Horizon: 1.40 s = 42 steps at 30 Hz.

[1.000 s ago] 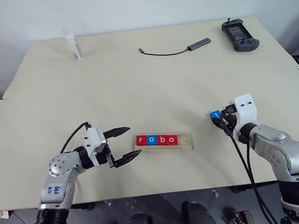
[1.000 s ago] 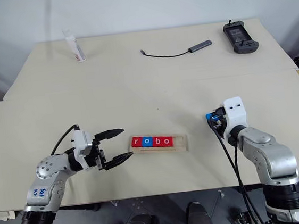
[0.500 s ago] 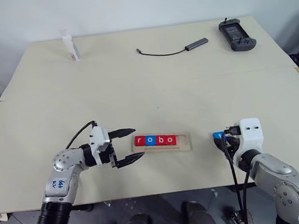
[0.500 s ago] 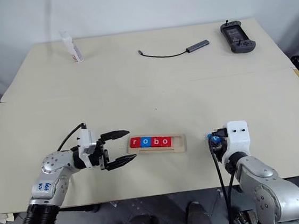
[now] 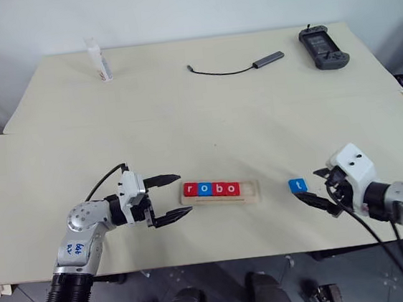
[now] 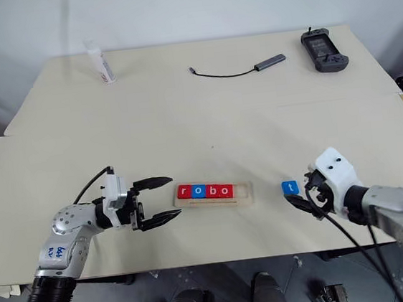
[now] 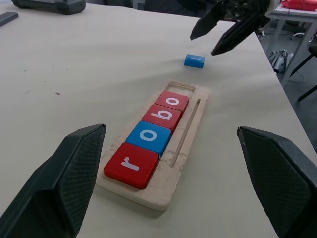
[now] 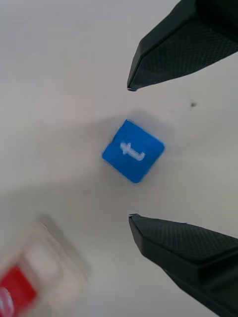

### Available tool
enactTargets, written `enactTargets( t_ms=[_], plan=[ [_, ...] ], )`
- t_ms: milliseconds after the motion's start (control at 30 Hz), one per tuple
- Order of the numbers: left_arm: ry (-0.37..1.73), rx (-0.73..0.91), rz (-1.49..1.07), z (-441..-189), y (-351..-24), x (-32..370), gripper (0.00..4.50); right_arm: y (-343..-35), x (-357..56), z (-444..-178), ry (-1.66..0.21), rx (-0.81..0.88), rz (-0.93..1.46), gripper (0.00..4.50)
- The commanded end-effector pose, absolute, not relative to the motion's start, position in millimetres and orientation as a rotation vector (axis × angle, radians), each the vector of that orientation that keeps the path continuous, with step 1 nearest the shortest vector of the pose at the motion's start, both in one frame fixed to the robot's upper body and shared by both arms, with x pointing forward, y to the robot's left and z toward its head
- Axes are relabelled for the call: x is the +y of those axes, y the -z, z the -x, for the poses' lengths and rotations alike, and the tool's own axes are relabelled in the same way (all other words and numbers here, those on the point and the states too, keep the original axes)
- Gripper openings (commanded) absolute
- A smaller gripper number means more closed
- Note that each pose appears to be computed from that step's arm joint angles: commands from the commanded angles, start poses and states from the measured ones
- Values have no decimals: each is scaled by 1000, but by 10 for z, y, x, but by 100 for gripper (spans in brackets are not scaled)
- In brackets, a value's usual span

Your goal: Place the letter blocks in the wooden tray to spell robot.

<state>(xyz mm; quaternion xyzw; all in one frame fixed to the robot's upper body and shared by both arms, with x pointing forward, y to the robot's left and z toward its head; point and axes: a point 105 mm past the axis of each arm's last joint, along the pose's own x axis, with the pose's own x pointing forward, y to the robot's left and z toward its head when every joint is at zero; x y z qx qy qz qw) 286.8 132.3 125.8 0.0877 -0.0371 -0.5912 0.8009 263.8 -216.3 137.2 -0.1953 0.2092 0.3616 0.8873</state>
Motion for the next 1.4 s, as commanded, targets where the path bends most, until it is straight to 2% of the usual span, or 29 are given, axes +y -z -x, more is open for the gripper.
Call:
enactTargets(
  t_ms=[33,167,300,500,600,800,833,933,1000,1167,1400],
  plan=[
    [1264,-131,-217,-2837,-1377,1327,450,-1362,-2167,-2653,-980,403,568,417],
    [1261,-130,-229,-2804,-1397,1357,450,-1299,-2302,-2820,-1086,404,722,417],
    [1251,-119,-240,-2759,-1393,1415,450,-1267,-2333,-3005,-1103,397,710,417],
    [1227,-123,-246,-2717,-1414,1431,450,-1102,-2371,-3109,-1144,470,688,417],
    [1217,-122,-248,-2702,-1420,1443,450,-1089,-2352,-3093,-1178,486,673,354],
    [1199,-119,-251,-2695,-1414,1463,450,-1239,-2228,-3165,-1205,407,667,155],
    [1198,-120,-250,-2696,-1415,1458,450,-1275,-2200,-3168,-1212,395,657,145],
    [1193,-124,-249,-2700,-1412,1454,450,-1578,-1853,-3165,-1254,331,508,145],
    [1192,-125,-247,-2698,-1404,1447,450,-1641,-1638,-3107,-1291,336,483,145],
    [1195,-123,-235,-2676,-1377,1416,450,-1578,-1370,-3119,-1267,382,489,145],
    [1189,-123,-233,-2676,-1373,1416,450,-1405,-1275,-3154,-1250,411,561,145]
  ],
)
